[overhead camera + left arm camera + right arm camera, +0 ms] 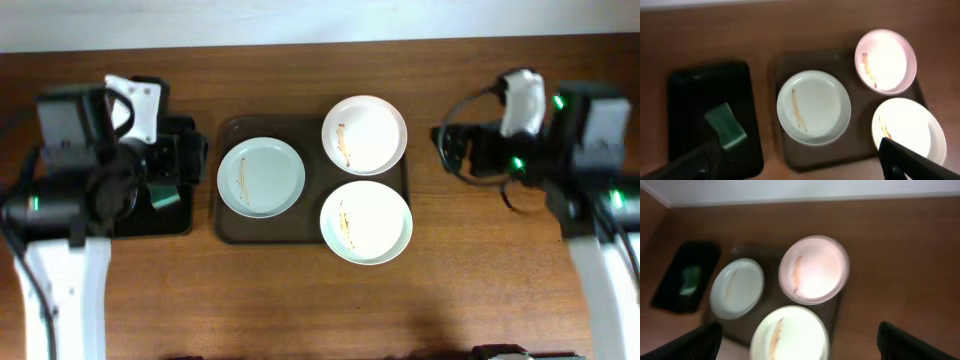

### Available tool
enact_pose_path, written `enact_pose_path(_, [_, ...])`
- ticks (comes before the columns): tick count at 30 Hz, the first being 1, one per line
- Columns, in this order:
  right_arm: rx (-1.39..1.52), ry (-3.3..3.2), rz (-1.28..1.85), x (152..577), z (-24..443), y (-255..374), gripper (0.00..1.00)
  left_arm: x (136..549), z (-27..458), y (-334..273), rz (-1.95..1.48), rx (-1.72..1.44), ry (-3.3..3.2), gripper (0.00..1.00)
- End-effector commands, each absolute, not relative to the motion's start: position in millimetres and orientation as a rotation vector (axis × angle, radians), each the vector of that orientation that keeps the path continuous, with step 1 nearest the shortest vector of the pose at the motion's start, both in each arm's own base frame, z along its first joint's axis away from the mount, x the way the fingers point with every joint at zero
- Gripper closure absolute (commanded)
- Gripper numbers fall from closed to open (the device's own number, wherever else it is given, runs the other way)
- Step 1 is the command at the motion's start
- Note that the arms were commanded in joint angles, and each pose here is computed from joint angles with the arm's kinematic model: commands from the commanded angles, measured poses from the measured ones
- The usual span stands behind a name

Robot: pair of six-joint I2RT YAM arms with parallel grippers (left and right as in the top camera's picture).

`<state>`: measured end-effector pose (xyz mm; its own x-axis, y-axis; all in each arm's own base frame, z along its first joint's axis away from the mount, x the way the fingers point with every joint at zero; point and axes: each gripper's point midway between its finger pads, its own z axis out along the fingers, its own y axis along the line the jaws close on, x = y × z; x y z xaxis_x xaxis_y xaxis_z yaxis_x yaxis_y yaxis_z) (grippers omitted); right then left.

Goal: Clean dirty plates on tray and stack at the side
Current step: 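Move the right gripper to the rim of the left plate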

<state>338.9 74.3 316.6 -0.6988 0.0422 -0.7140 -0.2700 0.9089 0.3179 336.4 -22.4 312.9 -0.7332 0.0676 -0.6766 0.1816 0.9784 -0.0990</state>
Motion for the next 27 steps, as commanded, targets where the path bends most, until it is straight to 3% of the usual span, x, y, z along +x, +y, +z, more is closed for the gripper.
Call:
enact_pose_path(1, [-0.306, 2.355, 0.786, 353.0, 307.9, 128.4, 0.01, 350.1, 288.2, -32.0, -0.309, 0.174, 2.515, 0.01])
enact_pose_path(5, [-0.460, 2.358, 0.989, 378.8, 275.8, 186.3, 0.02, 363.0, 257.0, -32.2, -0.337, 0.162, 2.610, 0.01])
enact_pose_path(8, [-0.222, 2.424, 1.184, 405.9, 254.5, 212.1, 0.02, 370.4, 238.0, -31.7, -0.348, 0.154, 2.663, 0.01])
enact_pose_path(11, [-0.283, 2.364, 1.251, 420.0, 249.2, 231.0, 0.02, 380.4, 226.0, -29.4, -0.337, 0.148, 2.681, 0.01])
enact_pose_path(14, [-0.241, 2.387, 1.092, 428.8, 237.7, 248.4, 0.02, 383.2, 214.8, -27.6, -0.331, 0.139, 2.714, 0.01])
enact_pose_path(20, [-0.047, 2.478, 0.639, 429.3, 201.5, 261.3, 0.02, 384.7, 213.3, 41.3, -0.229, -0.339, 2.701, 0.01])
enact_pose_path(27, [-0.089, 2.559, 0.424, 424.2, 145.0, 280.1, 0.02, 383.0, 213.2, 67.6, -0.165, -0.372, 2.688, 0.01])
